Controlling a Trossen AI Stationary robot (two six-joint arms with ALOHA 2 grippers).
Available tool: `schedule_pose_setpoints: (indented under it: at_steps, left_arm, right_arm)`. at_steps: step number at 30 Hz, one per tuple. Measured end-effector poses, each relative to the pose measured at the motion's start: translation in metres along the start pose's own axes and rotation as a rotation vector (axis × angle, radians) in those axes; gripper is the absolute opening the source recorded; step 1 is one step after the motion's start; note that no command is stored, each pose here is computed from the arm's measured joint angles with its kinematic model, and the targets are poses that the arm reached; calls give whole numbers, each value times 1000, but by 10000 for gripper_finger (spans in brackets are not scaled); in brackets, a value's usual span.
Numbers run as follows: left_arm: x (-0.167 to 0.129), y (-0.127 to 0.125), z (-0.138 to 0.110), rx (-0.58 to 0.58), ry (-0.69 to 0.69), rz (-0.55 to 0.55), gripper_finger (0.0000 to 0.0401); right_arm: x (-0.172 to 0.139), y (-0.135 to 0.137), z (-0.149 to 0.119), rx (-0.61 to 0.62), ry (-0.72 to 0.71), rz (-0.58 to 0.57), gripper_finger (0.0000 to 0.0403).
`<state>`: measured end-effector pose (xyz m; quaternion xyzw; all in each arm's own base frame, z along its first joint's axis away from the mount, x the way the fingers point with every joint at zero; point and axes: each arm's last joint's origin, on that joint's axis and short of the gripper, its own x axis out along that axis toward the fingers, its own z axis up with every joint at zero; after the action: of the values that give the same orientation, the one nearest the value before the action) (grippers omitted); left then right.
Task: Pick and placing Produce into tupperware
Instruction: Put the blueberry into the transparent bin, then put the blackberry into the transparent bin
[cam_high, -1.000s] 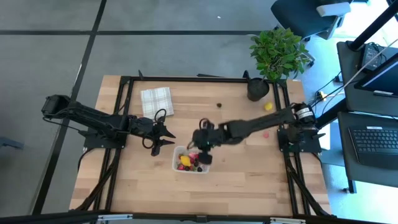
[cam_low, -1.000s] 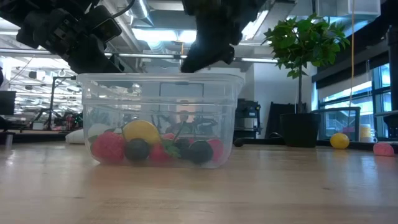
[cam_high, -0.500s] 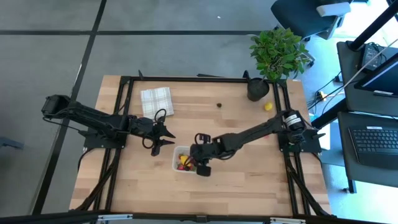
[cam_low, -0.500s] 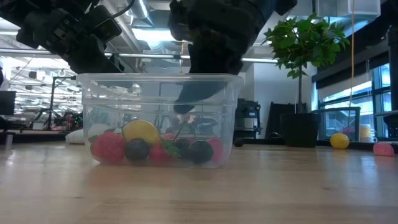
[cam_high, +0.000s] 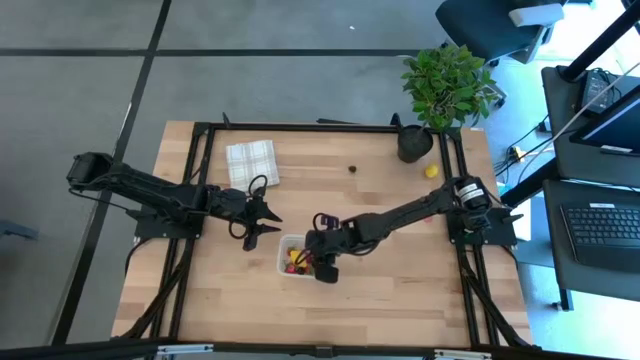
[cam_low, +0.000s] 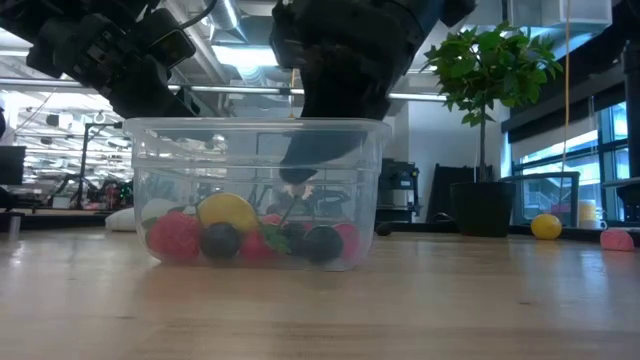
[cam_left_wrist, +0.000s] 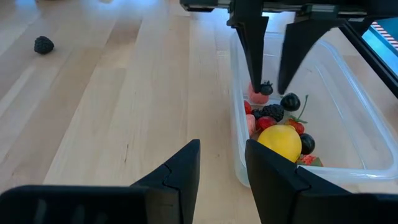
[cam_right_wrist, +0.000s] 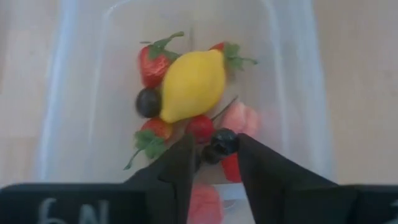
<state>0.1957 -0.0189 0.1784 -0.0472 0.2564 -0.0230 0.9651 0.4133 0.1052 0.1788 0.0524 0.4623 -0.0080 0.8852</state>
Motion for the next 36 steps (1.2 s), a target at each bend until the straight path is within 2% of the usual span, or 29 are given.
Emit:
schedule_pose_setpoints:
  at_steps: [4, 8, 14, 20, 25, 28, 31, 36]
  left_arm:
    - [0, 0, 0, 0, 0, 0, 121]
    - [0, 0, 0, 0, 0, 0, 121]
    - [0, 0, 0, 0, 0, 0, 121]
    - [0, 0, 0, 0, 0, 0, 121]
    - [0, 0, 0, 0, 0, 0, 121]
    - [0, 0, 0, -2, 0, 0, 121]
    - [0, 0, 0, -3, 0, 0, 121]
    - [0, 0, 0, -4, 0, 0, 121]
  right_arm:
    - [0, 0, 0, 3, 22, 68, 168]
    - [0, 0, 0, 6, 27, 75, 218]
    - [-8, 1, 6, 0, 46, 69, 261]
    - [-24, 3, 18, -41, 105, 50, 270]
    - [-57, -3, 34, -206, 232, -17, 271]
    - [-73, -9, 43, -183, 261, -99, 271]
    - [-89, -25, 55, -110, 277, -127, 271]
    - [-102, -80, 64, 25, 346, -240, 271]
